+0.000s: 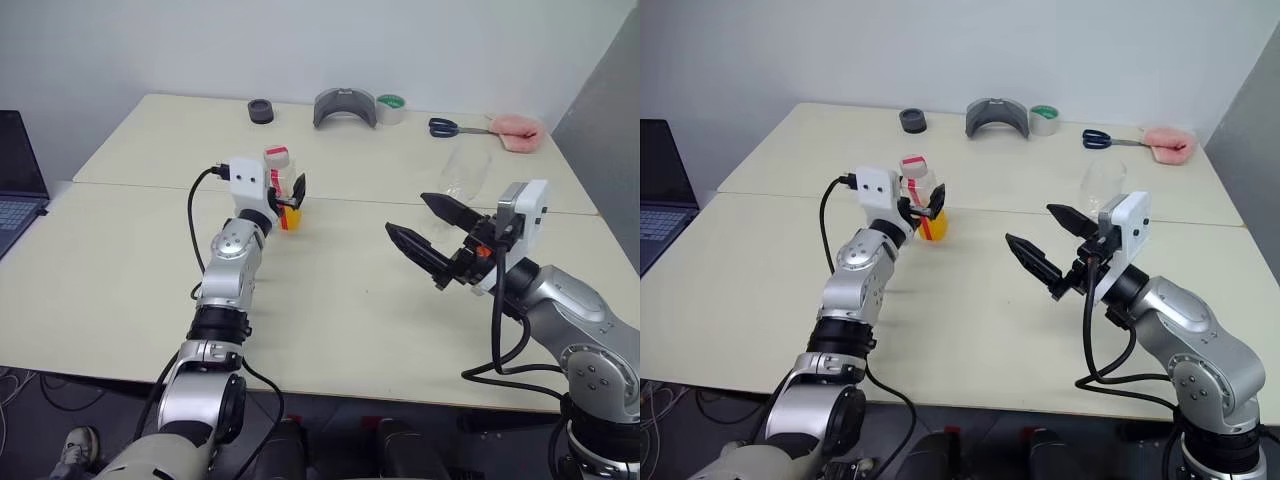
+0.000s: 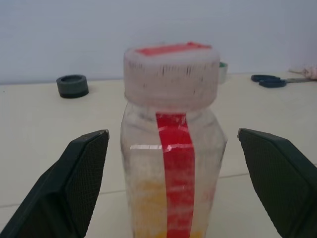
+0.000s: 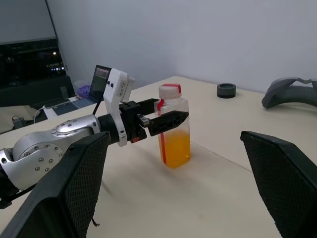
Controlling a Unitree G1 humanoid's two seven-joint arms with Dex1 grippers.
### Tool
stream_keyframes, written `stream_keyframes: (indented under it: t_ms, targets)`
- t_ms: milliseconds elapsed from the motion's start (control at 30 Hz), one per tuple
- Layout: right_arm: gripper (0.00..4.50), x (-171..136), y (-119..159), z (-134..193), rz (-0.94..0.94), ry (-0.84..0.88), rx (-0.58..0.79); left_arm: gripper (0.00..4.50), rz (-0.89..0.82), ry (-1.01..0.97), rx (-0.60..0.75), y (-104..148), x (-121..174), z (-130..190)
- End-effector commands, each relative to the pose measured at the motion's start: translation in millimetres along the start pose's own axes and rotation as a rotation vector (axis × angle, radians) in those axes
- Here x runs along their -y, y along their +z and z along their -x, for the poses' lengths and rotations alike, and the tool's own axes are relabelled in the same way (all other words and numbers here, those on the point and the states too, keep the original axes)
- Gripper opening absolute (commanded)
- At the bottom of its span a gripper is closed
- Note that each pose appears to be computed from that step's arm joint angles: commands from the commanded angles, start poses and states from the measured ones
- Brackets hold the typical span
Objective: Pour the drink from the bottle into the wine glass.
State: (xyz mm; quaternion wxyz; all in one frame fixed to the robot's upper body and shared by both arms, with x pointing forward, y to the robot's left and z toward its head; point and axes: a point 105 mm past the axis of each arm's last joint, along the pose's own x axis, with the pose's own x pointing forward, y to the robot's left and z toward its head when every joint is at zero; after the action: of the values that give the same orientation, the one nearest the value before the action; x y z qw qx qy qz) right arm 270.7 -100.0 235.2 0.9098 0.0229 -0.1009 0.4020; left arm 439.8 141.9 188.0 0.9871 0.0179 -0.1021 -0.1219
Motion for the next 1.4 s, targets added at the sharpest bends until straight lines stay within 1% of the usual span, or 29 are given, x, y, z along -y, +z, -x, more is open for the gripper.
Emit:
stream_keyframes:
  t_ms: [33,433,533,700,733,1000,1133,1233,1400]
  targets:
    - [4.50,-5,12,0,0.043,0.007,0.039,4.48,-0.010,-0.006,0.064,15,2,-8]
    - [4.50,-7,21,-3,0.045,-0.015,0.051,4.48,-0.006,-0.029,0.080,13,4,-16]
    - [4.50,-8,22,-4,0.042,-0.015,0.053,3.92,-0.014,-0.026,0.083,14,3,-16]
    - [4.50,-9,24,-6,0.037,-0.014,0.053,2.36,-0.012,-0.023,0.092,15,1,-16]
    - [4.50,-9,24,-6,0.036,-0.014,0.053,2.16,-0.012,-0.022,0.092,15,1,-16]
    - [4.50,-9,22,-7,0.029,-0.011,0.050,2.16,-0.011,-0.011,0.091,15,-3,-14]
    - [4.50,-1,14,-8,0.081,-0.041,-0.009,2.16,-0.021,-0.058,0.083,19,4,-15]
    - [4.50,6,15,-14,0.093,-0.033,-0.027,2.16,-0.017,-0.214,0.099,33,32,-16]
    - [4.50,9,27,-34,0.083,0.030,-0.003,2.16,-0.027,-0.504,0.093,44,83,-8]
